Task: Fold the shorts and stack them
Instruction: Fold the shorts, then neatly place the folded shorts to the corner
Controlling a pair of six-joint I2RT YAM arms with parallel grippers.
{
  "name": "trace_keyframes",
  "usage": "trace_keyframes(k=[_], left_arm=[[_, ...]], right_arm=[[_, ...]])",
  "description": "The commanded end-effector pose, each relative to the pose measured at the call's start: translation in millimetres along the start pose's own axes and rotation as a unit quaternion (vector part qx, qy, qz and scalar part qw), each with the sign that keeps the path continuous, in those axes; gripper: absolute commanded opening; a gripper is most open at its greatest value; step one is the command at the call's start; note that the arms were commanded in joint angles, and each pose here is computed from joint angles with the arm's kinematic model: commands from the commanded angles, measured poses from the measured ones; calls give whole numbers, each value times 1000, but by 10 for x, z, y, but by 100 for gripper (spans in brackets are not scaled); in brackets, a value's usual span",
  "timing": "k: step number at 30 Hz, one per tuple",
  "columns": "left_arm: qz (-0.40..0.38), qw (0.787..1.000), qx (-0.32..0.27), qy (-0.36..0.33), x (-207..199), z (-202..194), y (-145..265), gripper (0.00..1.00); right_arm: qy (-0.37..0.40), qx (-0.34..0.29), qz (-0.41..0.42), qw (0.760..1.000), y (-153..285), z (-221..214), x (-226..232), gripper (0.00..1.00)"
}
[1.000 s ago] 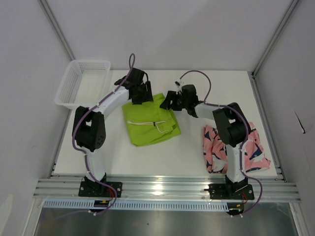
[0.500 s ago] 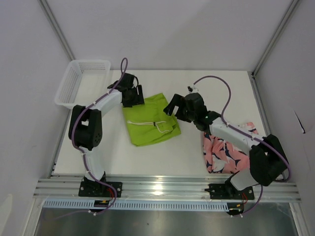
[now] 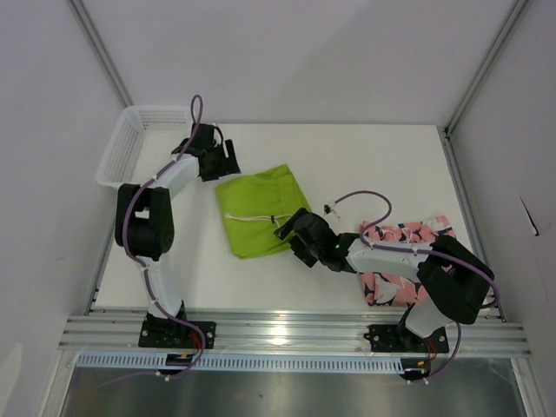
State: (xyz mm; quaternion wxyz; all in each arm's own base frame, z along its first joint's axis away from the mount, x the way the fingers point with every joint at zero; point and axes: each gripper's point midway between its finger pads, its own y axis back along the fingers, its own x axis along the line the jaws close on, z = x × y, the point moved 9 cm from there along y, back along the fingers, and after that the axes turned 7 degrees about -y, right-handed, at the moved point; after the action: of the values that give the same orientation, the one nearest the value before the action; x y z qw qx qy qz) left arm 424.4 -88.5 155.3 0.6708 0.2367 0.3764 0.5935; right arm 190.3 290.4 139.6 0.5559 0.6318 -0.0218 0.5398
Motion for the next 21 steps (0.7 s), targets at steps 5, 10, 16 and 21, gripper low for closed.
trace_keyframes(k=[5,10,16,21], left_arm=[[-16,999,-27,5,40,123,-78,80],[-10,999,-27,17,49,68,-23,79],[8,999,-21,31,76,4,57,79],[5,999,-32,38,72,-41,150,79]], right_arm=[[-90,-10,41,995,-302,-144,178,98],[-102,-4,38,994,-449,-221,144,97],[-109,-17,27,994,-619,-242,148,85],[-98,-28,34,994,-654,-77,73,36]])
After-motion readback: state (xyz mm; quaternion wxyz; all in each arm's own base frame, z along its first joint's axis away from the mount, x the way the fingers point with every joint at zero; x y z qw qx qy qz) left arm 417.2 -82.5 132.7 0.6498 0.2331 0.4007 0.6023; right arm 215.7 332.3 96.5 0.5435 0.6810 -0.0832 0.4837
